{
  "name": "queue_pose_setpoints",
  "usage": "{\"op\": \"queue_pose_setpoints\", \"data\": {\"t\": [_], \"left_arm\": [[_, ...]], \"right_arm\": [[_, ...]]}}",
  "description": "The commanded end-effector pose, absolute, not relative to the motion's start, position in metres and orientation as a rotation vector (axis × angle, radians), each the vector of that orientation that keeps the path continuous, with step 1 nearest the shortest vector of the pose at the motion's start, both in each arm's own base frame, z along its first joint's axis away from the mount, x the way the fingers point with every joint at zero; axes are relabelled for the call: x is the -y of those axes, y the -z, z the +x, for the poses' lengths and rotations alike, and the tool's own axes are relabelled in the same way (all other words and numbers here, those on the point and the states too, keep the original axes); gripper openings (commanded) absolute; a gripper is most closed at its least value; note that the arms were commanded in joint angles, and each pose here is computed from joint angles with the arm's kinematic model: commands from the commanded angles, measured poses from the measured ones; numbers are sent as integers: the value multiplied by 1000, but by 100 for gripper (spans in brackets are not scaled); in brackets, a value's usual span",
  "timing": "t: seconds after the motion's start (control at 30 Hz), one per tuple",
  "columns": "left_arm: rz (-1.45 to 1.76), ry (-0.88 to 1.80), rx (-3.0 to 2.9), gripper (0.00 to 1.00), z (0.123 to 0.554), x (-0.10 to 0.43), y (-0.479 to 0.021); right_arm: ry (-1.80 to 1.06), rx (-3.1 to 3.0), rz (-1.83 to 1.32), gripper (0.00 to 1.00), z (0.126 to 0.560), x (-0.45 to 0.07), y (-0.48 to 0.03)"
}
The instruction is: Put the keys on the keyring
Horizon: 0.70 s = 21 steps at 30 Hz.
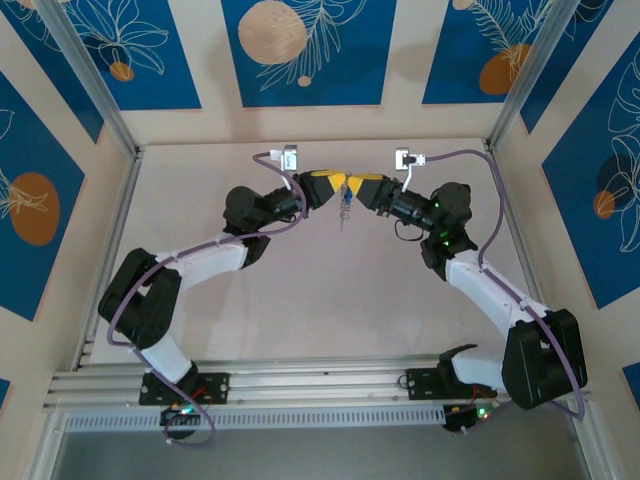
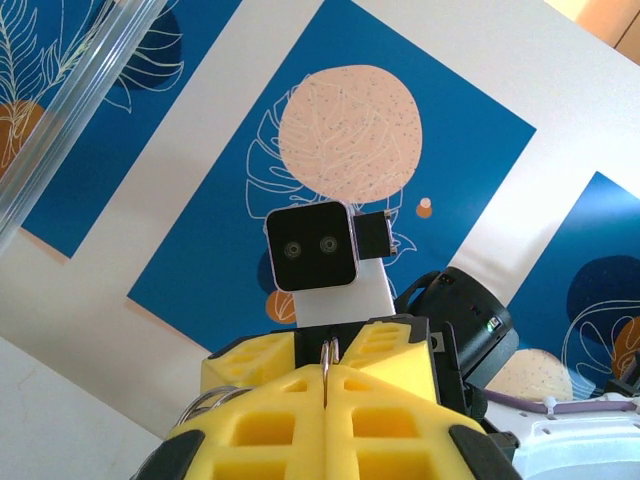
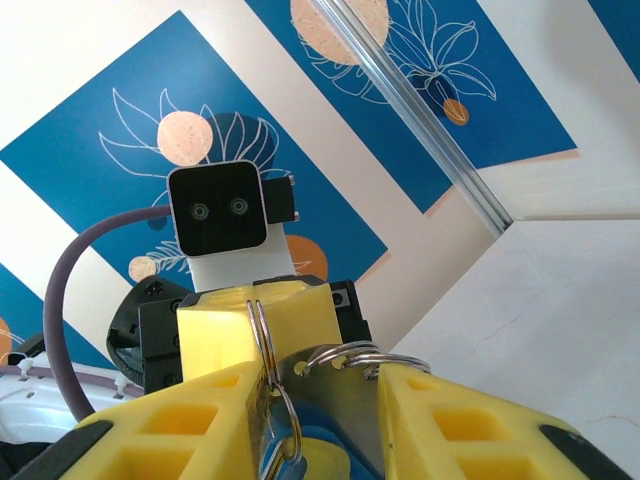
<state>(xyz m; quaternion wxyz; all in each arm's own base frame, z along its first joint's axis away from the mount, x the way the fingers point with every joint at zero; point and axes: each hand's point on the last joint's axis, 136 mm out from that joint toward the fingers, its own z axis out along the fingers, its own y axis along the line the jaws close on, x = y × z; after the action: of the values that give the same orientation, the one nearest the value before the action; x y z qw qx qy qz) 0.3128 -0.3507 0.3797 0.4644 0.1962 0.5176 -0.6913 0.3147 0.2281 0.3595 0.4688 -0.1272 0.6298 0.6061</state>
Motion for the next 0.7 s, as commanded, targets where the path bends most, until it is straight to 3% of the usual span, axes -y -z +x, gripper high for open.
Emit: {"op": "queue_pose_setpoints", "data": {"t": [0.0, 0.2, 0.5, 0.6, 0.67], "left_arm": [[490, 1693, -1176, 0, 311, 343, -401], [489, 1695, -1178, 0, 312, 344, -399], [489, 1703, -1181, 0, 313, 345, -395], [489, 1708, -1180, 0, 313, 345, -395], [489, 1707, -1180, 0, 313, 345, -395]], "right_arm": [[-1496, -1506, -337, 37, 311, -230, -368], [-1496, -1492, -346, 38, 311, -230, -372], [-1507, -1488, -351, 29, 313, -232, -372], [-1511, -1487, -352, 24, 314, -233, -372], [-1515, -1489, -357, 14, 314, -234, -371]]}}
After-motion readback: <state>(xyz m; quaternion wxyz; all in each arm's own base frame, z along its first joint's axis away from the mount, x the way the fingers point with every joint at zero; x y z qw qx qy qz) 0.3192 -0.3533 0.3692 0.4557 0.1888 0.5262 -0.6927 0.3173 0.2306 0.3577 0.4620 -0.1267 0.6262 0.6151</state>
